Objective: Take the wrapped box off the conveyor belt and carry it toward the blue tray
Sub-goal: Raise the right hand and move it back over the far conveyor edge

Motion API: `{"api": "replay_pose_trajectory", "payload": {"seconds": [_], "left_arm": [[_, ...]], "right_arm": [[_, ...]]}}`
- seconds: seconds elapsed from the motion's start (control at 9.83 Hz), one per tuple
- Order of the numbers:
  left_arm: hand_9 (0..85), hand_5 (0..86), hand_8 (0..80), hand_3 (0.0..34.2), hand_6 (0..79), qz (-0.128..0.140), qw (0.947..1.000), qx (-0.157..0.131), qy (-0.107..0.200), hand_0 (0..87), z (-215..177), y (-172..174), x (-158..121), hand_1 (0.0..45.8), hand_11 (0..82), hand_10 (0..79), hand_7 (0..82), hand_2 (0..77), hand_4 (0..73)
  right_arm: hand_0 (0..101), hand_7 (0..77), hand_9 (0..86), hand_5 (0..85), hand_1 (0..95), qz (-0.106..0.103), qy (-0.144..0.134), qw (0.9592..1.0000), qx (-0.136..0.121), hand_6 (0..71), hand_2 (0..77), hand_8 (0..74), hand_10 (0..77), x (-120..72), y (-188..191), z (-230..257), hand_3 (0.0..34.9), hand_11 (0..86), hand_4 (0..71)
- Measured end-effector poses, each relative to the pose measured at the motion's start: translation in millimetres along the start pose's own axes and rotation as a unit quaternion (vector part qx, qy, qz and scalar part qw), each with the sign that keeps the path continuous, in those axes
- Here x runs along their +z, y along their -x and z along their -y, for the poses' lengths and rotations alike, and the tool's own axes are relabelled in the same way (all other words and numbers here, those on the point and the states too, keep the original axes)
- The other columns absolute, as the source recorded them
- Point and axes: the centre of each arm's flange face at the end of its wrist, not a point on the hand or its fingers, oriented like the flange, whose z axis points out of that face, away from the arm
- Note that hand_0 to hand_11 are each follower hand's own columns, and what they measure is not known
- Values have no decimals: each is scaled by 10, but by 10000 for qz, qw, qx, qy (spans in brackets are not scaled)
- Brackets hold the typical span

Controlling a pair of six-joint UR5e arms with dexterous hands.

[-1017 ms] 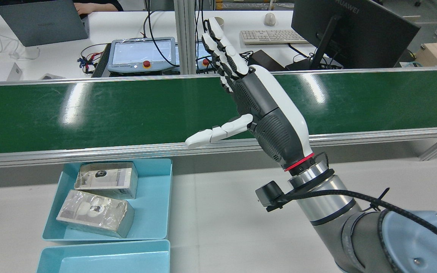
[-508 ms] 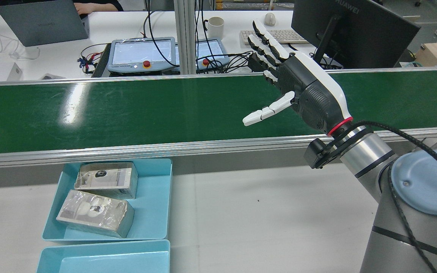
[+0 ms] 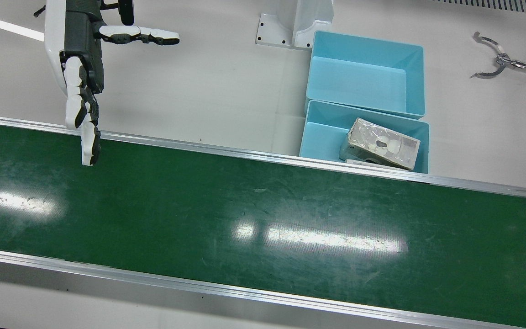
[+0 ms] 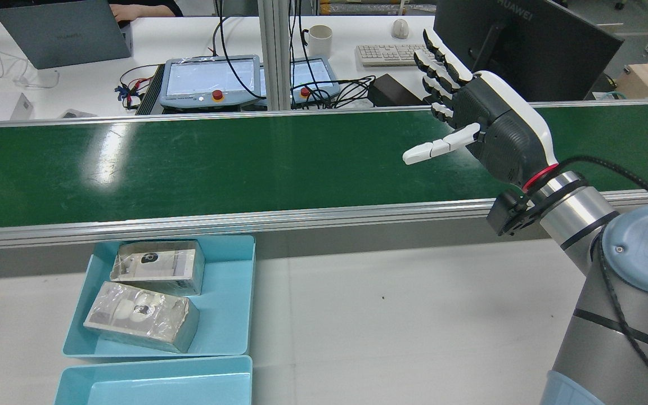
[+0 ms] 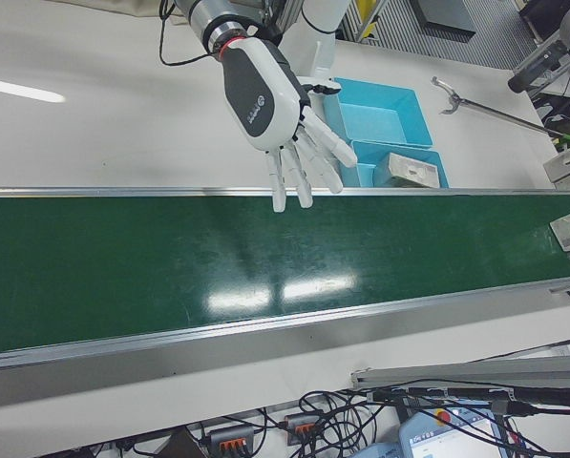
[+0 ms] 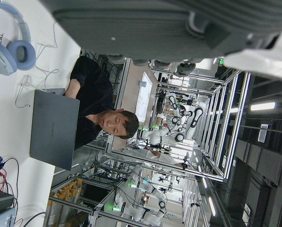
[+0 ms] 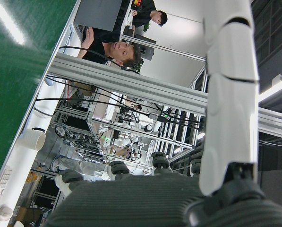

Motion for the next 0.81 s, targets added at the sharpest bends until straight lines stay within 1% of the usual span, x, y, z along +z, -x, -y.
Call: {"api": "replay_pose_trajectory", "payload": {"seconds": [0.2,0.31,0.41,0.51,0.61,0.71,0.81], "left_arm": [[0,11,0,0,0,0,10000,0,0,0,0,0,0,0,0,0,5,5,0],[0,11,0,0,0,0,10000,0,0,0,0,0,0,0,0,0,5,5,0],[0,11,0,0,0,0,10000,0,0,0,0,0,0,0,0,0,0,11,0],[0,11,0,0,0,0,10000,0,0,0,0,0,0,0,0,0,5,5,0],[0,11,0,0,0,0,10000,0,0,0,0,0,0,0,0,0,5,5,0],[0,11,0,0,0,0,10000,0,0,0,0,0,0,0,0,0,0,5,0],[0,11,0,0,0,0,10000,0,0,0,0,0,0,0,0,0,0,5,0]], "right_arm": [[482,0,16,11,147,-80,-200,9997,61,0,76,22,5,-52,1,166,303,11,0],[482,0,16,11,147,-107,-341,9993,133,0,76,22,5,-23,-42,280,303,11,0],[478,0,16,11,131,-82,-396,9989,219,0,71,22,5,107,-135,403,302,11,0],[477,0,16,11,93,-68,-265,9989,382,0,22,44,0,351,-284,505,303,11,0],[477,0,16,11,93,-133,15,9979,635,0,22,44,0,671,-419,561,303,11,0],[405,0,16,104,22,-263,340,9953,868,0,16,54,5,1004,-469,550,303,11,0],[331,0,11,27,16,-398,598,9924,997,0,16,65,5,1246,-431,515,302,11,0]]}}
